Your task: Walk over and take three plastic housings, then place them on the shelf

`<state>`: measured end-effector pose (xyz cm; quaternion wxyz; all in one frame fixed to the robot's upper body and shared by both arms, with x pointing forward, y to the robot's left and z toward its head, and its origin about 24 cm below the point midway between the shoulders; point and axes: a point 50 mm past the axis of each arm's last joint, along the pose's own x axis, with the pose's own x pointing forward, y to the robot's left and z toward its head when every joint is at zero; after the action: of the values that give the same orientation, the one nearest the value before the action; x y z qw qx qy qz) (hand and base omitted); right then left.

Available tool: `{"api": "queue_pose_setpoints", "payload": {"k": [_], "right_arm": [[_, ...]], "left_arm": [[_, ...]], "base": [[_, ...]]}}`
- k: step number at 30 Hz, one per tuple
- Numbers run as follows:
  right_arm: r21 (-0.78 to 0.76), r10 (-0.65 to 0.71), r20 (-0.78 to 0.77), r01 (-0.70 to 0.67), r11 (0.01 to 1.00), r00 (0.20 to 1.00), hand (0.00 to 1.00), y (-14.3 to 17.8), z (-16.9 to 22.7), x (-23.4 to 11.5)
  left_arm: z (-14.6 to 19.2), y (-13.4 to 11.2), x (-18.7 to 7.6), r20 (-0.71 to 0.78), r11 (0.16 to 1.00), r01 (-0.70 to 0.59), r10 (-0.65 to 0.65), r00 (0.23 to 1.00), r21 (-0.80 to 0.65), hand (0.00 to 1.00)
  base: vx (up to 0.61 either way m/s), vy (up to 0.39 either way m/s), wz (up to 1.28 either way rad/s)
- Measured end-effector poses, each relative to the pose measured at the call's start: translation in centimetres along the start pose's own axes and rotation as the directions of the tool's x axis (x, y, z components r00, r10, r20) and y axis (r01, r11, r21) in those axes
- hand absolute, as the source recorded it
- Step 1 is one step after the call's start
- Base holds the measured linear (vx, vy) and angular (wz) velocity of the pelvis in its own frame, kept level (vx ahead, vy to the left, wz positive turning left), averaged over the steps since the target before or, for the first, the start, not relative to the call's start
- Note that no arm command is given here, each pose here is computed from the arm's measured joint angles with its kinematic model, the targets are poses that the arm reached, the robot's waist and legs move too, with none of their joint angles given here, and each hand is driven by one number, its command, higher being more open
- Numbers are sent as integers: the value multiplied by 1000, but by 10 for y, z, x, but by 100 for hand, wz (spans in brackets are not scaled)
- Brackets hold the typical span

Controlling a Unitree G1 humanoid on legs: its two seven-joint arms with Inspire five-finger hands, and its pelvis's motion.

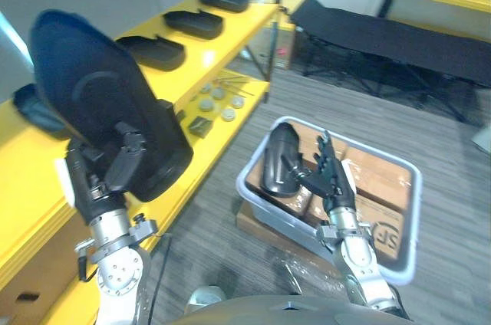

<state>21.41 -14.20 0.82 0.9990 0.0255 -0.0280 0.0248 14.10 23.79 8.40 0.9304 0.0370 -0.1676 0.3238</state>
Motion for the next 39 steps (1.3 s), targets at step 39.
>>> {"api": "queue_pose_setpoints", "payload": {"k": [39], "right_arm": [[-63,-101,81,106,992,992,100,-19,13,18]], "left_arm": [[12,-13,15,118,979,194,-185,976,-70,0]], "base": [[47,95,56]]}}
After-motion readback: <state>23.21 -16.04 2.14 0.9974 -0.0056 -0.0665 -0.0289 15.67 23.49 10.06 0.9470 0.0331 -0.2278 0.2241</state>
